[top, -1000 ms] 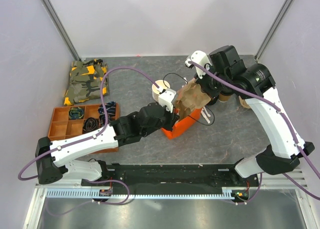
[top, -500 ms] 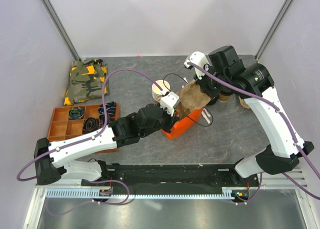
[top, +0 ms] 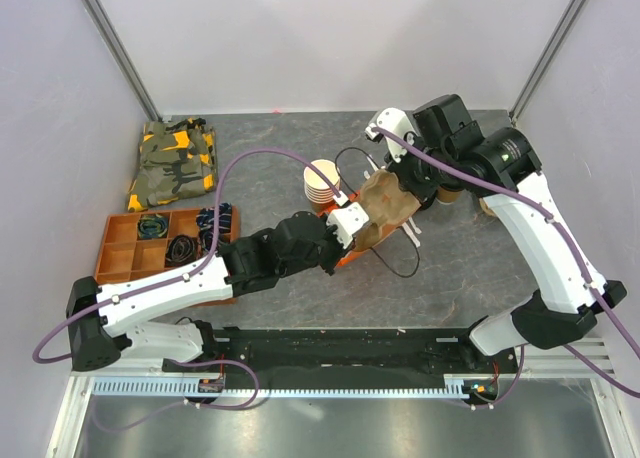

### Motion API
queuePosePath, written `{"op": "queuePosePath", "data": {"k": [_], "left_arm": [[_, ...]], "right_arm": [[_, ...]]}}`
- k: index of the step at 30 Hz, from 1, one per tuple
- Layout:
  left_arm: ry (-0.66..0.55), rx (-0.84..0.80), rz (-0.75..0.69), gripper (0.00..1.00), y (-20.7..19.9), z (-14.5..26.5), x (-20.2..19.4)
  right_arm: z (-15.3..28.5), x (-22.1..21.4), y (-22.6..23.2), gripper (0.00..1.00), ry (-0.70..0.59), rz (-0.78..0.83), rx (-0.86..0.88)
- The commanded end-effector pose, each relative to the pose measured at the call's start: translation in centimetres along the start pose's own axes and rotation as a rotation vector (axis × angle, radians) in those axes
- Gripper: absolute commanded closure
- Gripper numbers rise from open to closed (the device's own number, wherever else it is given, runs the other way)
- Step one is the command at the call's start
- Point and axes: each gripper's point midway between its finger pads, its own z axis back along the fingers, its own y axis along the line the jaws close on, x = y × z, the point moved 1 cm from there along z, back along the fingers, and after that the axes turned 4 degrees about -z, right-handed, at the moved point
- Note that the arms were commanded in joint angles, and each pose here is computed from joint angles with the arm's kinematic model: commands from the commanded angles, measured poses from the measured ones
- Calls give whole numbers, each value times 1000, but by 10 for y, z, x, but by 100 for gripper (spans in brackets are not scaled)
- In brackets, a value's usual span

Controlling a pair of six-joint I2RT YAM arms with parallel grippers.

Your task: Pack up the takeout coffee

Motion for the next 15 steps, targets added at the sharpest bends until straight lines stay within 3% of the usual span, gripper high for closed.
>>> {"op": "queuePosePath", "data": {"k": [1, 9, 15], "left_arm": [[-25, -14, 59, 98, 2, 4, 15], [-117, -48, 359, 98, 13, 12, 44], [-127, -51, 419, 98, 25, 20, 43]], "right_arm": [[-1, -27, 17, 100, 106, -84, 62], [-13, -12, 7, 100, 40, -186, -18], [-18, -3, 10, 100, 19, -156, 2]]}}
